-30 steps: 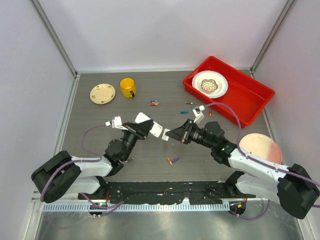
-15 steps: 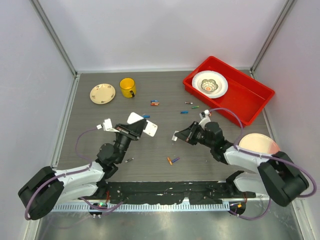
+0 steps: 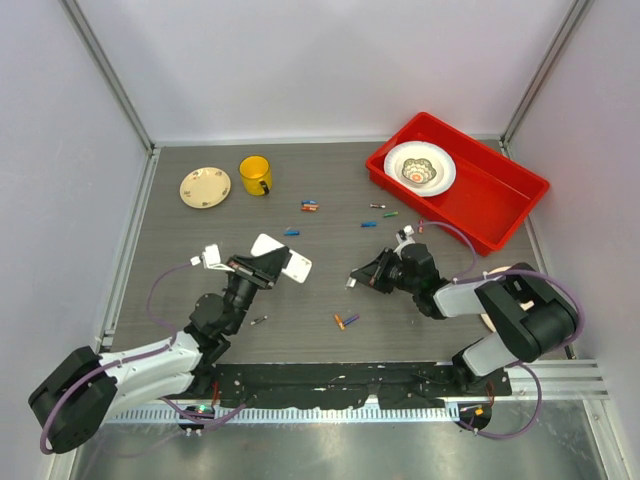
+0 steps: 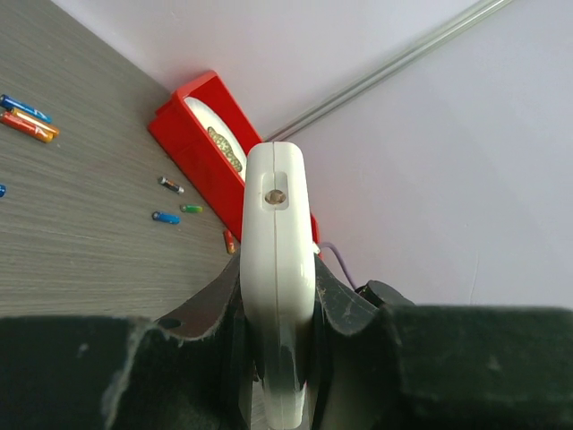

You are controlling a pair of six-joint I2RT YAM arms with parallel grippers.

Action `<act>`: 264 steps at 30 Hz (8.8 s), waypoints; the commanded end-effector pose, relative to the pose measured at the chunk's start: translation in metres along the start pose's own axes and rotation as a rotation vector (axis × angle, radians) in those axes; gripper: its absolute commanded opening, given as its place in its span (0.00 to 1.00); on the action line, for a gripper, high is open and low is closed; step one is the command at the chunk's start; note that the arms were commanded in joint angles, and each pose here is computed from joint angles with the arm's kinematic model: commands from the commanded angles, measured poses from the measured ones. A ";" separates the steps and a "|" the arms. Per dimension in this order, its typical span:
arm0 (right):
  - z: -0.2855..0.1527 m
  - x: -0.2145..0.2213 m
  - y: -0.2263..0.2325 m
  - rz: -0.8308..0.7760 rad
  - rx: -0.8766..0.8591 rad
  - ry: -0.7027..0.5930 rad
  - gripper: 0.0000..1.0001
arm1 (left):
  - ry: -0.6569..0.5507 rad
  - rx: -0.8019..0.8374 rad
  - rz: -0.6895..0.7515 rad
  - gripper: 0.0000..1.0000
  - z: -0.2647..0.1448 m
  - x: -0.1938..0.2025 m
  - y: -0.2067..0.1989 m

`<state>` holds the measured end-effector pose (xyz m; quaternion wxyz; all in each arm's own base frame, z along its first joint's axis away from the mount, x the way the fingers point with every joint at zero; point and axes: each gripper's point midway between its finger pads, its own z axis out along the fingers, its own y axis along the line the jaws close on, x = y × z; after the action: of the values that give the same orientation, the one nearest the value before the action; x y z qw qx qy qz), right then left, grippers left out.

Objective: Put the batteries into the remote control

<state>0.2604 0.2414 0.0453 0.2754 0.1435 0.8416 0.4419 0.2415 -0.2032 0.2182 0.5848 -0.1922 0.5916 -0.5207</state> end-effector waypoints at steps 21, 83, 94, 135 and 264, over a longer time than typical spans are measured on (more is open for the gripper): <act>-0.027 -0.006 -0.014 -0.043 0.121 -0.028 0.53 | -0.051 -0.022 0.041 0.00 -0.003 -0.016 0.000; 0.047 -0.162 0.008 -0.622 0.705 -0.172 0.81 | 0.615 0.325 -0.004 0.00 -0.059 0.037 -0.079; 0.071 -0.167 -0.012 -0.657 0.775 -0.134 0.80 | 0.613 0.320 -0.028 0.00 -0.059 0.040 -0.075; 0.056 -0.133 -0.024 -0.533 0.723 -0.145 0.19 | 0.575 0.291 -0.036 0.00 -0.054 0.039 -0.065; -0.007 -0.057 0.119 -0.892 0.309 -0.082 0.01 | 0.485 0.205 -0.039 0.00 -0.042 0.026 -0.057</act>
<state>0.3033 0.2875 0.0811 0.3515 -0.2618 0.8942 0.0908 0.1718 -0.2236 0.2053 0.4085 -0.0324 0.6974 -0.5879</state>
